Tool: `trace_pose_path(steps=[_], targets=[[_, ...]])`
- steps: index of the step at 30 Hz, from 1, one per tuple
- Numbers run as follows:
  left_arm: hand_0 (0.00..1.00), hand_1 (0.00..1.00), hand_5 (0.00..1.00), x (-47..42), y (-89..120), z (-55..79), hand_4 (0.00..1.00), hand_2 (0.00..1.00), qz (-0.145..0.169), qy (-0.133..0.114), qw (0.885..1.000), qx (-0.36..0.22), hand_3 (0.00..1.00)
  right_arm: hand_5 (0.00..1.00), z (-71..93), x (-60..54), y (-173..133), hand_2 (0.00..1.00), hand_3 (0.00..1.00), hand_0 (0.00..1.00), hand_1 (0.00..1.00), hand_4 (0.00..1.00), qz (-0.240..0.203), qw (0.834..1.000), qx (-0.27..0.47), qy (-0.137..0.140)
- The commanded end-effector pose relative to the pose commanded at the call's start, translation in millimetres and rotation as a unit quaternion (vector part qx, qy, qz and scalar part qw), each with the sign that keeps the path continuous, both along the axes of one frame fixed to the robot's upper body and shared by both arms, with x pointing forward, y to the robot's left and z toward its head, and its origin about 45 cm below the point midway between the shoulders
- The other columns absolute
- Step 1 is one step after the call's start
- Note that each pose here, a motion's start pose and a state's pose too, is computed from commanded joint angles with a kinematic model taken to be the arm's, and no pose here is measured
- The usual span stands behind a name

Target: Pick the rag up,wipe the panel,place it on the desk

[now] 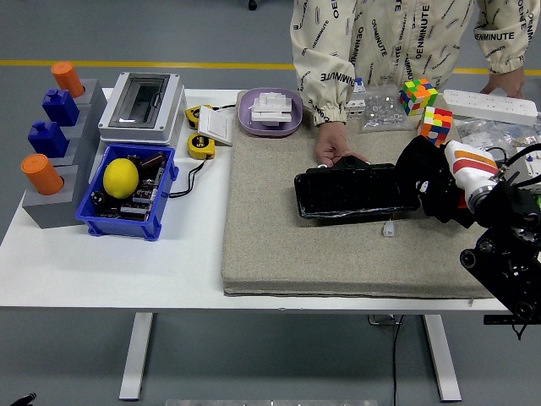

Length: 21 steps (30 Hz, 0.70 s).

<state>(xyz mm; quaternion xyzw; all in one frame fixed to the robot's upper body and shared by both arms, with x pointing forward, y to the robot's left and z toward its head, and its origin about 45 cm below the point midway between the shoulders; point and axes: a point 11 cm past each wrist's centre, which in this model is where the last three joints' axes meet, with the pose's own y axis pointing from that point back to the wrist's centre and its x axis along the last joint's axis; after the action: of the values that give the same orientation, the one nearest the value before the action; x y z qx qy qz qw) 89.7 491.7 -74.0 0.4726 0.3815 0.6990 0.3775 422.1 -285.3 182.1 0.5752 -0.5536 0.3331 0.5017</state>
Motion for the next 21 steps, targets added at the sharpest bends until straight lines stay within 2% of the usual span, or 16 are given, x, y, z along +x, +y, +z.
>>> trace_pose_path(steps=[12,21], targets=[[0.652,0.662,0.44,0.2,0.0,0.1,0.677,0.695,-0.003,0.001,1.0,0.0,0.581,0.201,-3.4,1.3,52.7,0.515,0.535,0.353,0.454,0.854,0.041,0.999,0.03,0.004],[0.652,0.661,0.439,-1.9,1.5,0.3,0.676,0.695,-0.002,0.004,1.0,0.002,0.581,0.201,0.0,0.9,87.8,0.515,0.534,0.353,0.453,0.855,0.072,0.996,0.045,0.001]])
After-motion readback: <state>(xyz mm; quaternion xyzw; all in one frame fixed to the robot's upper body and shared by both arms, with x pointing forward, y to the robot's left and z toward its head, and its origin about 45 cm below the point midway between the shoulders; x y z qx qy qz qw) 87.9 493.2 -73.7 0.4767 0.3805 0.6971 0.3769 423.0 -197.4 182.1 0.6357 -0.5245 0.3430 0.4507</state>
